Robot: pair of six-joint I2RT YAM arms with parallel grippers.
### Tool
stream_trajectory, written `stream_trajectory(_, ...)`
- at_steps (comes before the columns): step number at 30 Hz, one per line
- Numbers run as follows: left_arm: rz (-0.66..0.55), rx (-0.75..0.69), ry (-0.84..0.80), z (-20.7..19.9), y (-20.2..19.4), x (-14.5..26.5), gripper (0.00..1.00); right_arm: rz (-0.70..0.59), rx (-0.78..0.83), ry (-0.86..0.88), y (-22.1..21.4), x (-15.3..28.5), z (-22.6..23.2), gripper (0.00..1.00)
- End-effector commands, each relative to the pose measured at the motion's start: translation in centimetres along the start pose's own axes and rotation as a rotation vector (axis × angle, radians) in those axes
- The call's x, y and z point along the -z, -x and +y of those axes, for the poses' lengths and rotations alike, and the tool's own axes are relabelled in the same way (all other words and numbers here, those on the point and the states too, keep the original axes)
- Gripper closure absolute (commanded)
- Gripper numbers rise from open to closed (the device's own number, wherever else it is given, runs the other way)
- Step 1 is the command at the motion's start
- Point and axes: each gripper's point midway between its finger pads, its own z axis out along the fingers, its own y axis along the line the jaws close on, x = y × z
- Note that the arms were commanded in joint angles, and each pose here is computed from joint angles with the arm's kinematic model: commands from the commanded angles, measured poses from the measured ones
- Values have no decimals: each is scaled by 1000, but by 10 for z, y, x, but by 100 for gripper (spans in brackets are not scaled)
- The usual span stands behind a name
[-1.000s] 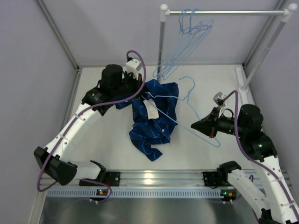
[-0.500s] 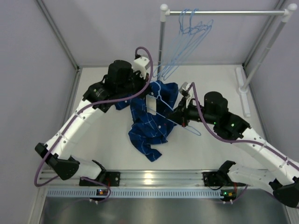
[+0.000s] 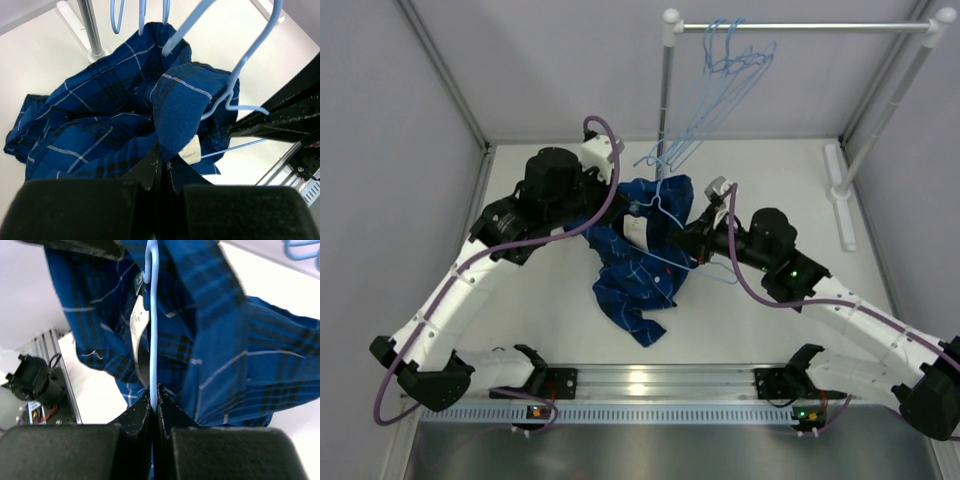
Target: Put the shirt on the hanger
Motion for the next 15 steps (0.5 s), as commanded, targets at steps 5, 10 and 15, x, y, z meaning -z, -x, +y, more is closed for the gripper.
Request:
stream_trajectory(5, -15, 7, -141, -27, 1, 11, 100, -234, 30, 74, 62, -1, 10, 100)
stream_trajectory(10, 15, 9, -150, -28, 0, -6, 100, -216, 37, 189, 63, -24, 25, 100)
stream_trajectory(15, -31, -1, -103, -22, 17, -2, 100, -148, 97, 240, 53, -41, 39, 100)
